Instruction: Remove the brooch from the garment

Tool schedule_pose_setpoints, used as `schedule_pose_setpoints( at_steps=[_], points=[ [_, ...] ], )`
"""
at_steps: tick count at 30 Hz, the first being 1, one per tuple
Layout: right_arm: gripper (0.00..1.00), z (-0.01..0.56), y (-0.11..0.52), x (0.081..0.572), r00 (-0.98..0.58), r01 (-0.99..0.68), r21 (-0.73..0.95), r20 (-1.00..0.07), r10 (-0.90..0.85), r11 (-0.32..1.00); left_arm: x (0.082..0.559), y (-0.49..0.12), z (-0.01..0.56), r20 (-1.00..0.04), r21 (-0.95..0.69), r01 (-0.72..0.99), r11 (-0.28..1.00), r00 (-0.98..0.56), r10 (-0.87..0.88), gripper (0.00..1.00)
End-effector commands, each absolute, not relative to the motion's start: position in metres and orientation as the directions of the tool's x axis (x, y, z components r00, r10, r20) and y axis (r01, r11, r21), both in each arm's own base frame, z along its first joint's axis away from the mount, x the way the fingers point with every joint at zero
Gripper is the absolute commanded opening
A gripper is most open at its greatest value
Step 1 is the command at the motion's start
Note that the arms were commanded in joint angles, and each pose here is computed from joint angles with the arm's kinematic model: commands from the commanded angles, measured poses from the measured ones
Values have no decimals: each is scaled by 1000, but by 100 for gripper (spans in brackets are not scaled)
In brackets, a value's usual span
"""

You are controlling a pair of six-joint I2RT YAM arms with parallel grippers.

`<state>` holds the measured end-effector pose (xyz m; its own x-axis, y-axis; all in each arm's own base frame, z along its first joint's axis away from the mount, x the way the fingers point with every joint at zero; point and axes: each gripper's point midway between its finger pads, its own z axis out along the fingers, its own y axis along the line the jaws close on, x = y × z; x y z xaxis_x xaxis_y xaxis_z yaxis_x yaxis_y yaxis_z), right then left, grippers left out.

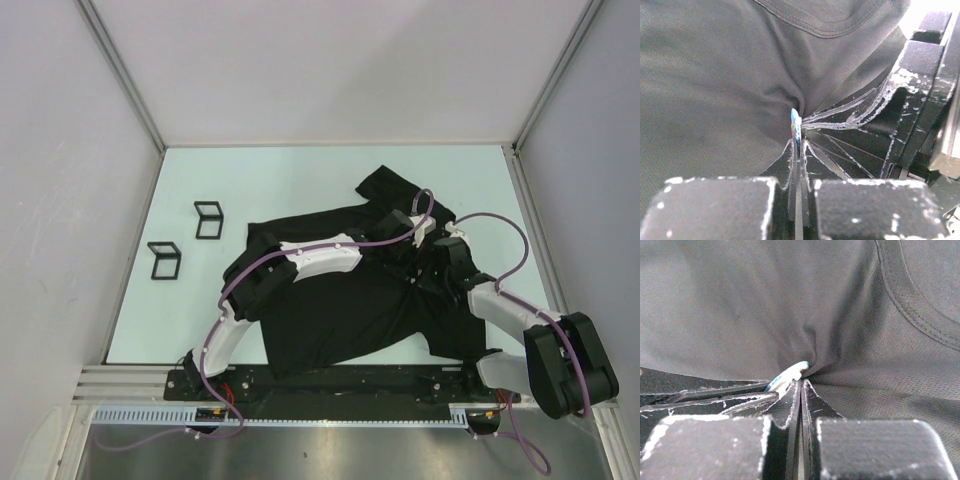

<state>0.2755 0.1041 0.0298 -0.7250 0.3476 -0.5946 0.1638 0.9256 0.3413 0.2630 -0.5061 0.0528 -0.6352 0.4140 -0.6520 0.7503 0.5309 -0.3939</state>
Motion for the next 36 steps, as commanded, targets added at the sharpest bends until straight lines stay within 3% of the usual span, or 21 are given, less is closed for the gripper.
schedule_pose_setpoints(
  at_steps=[1, 6, 12, 18, 36],
  points=[
    [1, 89, 124, 317, -558, 59, 459, -721, 410, 887, 233, -523, 56, -642, -436, 784, 443, -615, 458, 0],
    [6, 66, 80, 289, -567, 321, 373, -661, 492, 871, 249, -512, 62, -669, -361, 775, 519, -603, 435, 0],
    [17, 56, 61, 270, -569, 423, 329, -629, 530, 844, 257, -511, 69, -693, -337, 766, 548, -595, 406, 0],
    [25, 54, 62, 272, -569, 412, 363, -614, 547, 836, 263, -507, 74, -716, -318, 754, 574, -588, 376, 0],
    [25, 42, 74, 275, -618, 360, 418, -563, 549, 834, 279, -500, 104, -824, -251, 751, 610, -496, 272, 0]
  ],
)
